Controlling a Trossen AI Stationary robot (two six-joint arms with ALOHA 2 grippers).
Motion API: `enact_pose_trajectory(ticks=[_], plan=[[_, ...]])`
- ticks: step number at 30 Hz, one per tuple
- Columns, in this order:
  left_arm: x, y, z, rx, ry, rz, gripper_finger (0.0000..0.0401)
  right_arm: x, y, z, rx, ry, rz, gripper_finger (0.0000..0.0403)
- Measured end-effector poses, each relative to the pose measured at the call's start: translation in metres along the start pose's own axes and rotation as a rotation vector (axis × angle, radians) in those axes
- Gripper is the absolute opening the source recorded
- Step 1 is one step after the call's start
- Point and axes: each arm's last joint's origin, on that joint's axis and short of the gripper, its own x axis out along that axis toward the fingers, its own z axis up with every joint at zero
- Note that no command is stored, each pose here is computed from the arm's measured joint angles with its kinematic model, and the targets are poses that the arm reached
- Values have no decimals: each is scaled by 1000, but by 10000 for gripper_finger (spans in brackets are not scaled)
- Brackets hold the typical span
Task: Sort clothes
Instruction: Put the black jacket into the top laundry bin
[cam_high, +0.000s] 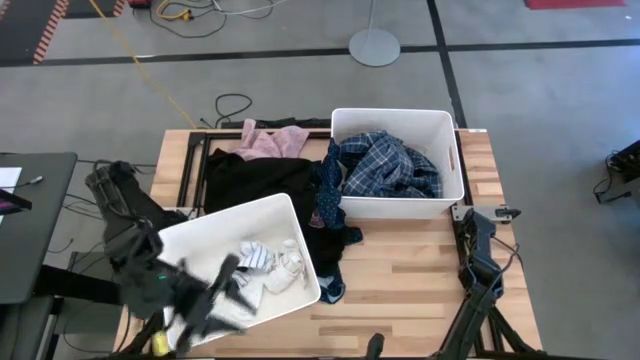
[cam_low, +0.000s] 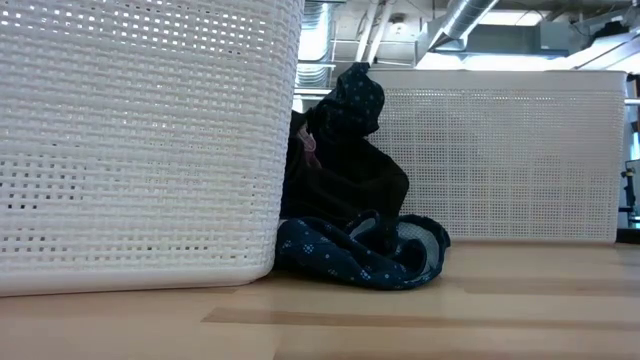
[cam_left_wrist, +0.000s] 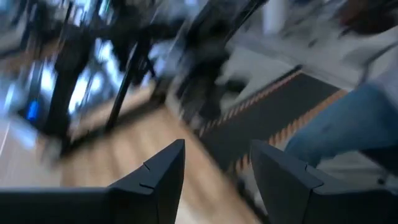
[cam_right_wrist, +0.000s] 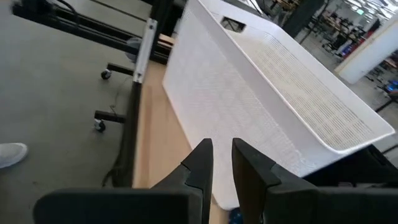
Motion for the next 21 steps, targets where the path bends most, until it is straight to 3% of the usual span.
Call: enact_pose_trajectory(ticks=[4, 9, 21], plan=[[-4, -8, 6, 92, -56, 1, 179, 15, -8, 1, -11, 17, -31, 78], [-2, -3, -7, 115, 63, 76, 179, 36, -27, 8, -75, 42, -80, 86], [17, 5, -39, 114, 230, 120, 179, 78, -123, 51, -171, 91, -210, 169]])
